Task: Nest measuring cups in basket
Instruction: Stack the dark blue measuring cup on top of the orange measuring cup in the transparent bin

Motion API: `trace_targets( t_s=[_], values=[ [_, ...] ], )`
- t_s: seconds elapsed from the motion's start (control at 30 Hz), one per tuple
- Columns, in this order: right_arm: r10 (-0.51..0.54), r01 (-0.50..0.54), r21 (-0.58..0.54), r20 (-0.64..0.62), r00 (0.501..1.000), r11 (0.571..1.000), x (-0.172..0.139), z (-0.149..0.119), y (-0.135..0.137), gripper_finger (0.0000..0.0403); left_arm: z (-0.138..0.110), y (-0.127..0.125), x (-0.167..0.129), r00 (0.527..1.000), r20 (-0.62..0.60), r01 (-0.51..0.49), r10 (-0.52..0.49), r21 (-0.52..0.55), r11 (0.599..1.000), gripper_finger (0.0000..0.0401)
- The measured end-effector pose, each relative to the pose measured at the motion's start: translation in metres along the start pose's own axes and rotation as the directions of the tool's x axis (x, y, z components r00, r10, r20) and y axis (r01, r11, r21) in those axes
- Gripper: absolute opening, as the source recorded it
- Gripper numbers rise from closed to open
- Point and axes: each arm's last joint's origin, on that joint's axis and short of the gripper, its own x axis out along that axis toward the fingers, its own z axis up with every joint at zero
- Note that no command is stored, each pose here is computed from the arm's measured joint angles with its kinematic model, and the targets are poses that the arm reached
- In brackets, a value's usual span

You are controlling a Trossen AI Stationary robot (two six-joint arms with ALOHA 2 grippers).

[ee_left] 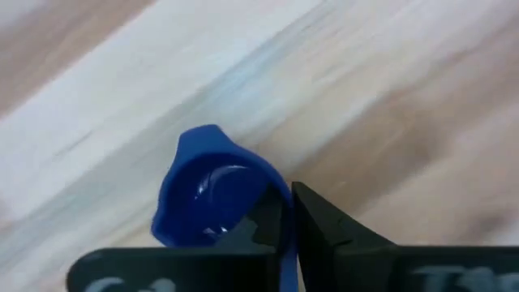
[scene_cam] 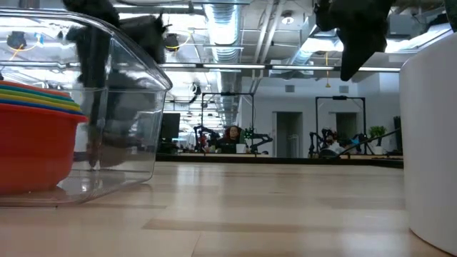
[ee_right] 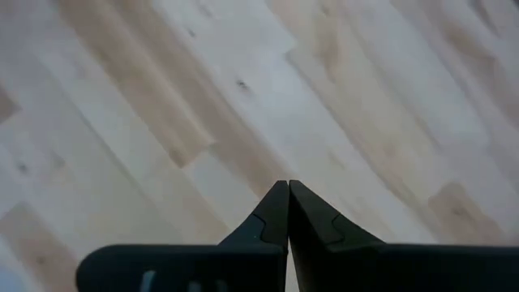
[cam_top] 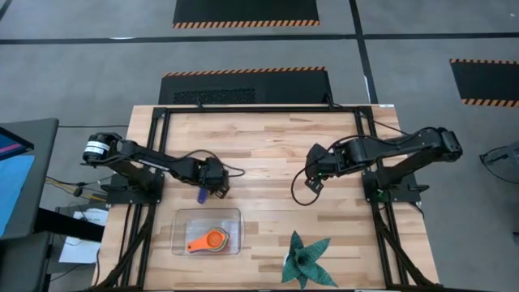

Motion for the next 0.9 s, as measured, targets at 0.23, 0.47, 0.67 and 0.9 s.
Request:
trace_targets(
  t_s=[0.23, 0.47, 0.67, 0.9],
  values=[
    [0.107, -0.107, 0.013, -0.006, 0.994, 0.994, -0.003, -0.004, 0.013, 0.0026, 0.038, -0.04, -0.076, 0.96, 0.112, 0.237, -0.256, 0.162, 0.958, 0.0002],
    [0.168, -0.169, 0.097, 0.014, 0.986, 0.981, -0.009, -0.013, 0.028, 0.0026, 0.019, -0.07, -0.168, 0.913, 0.089, 0.323, -0.398, 0.439, 0.838, 0.0001],
    [0.232, -0.234, 0.155, 0.035, 0.972, 0.96, -0.015, -0.022, 0.041, 0.0026, -0.042, -0.09, -0.184, 0.89, -0.021, 0.372, -0.456, 0.614, 0.696, 0.0],
    [0.336, -0.348, 0.186, 0.095, 0.937, 0.919, -0.022, -0.024, 0.057, 0.0026, -0.102, -0.11, -0.172, 0.906, -0.119, 0.351, -0.406, 0.747, 0.564, 0.0]
  ],
)
